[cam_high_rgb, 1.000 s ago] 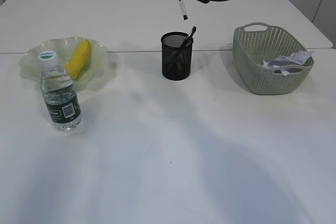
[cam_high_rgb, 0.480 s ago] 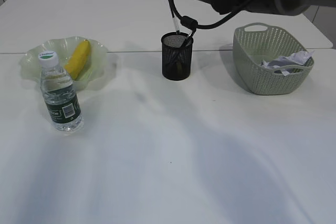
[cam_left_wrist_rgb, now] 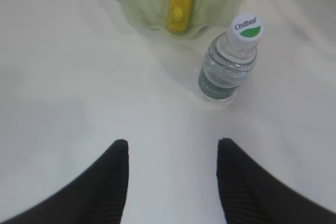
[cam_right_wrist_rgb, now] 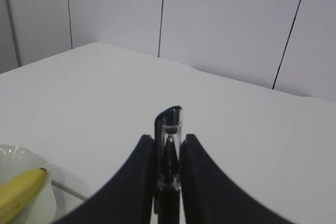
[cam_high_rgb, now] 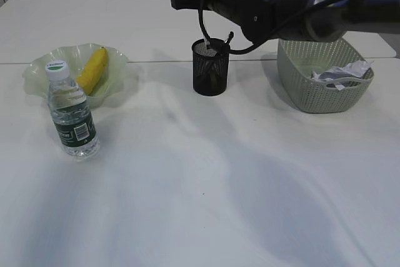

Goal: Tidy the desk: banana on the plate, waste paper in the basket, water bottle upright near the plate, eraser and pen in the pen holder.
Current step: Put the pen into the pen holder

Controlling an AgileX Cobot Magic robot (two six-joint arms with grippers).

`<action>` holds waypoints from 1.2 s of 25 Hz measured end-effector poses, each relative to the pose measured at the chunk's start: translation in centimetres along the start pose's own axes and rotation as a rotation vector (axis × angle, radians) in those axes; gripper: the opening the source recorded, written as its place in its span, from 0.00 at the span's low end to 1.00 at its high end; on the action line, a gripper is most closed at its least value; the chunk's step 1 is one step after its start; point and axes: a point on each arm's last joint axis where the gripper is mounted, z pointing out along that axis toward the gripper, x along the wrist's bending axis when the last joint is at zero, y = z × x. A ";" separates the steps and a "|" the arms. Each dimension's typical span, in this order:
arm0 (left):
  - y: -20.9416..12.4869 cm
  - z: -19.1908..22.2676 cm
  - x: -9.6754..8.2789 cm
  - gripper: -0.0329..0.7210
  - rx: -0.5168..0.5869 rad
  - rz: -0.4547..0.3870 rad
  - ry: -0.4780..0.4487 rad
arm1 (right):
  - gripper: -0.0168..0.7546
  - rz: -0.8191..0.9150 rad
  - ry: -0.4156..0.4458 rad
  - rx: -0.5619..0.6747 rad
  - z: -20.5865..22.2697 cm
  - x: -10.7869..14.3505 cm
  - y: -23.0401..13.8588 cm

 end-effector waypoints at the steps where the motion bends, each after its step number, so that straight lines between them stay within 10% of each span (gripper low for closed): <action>1: 0.0 0.0 0.0 0.55 0.000 0.004 0.005 | 0.16 0.000 -0.005 -0.007 0.1 -0.1 -0.3; 30: 0.6 1.6 0.0 0.55 0.005 0.004 0.005 | 0.16 0.013 -0.091 -0.110 2.1 -1.6 -6.2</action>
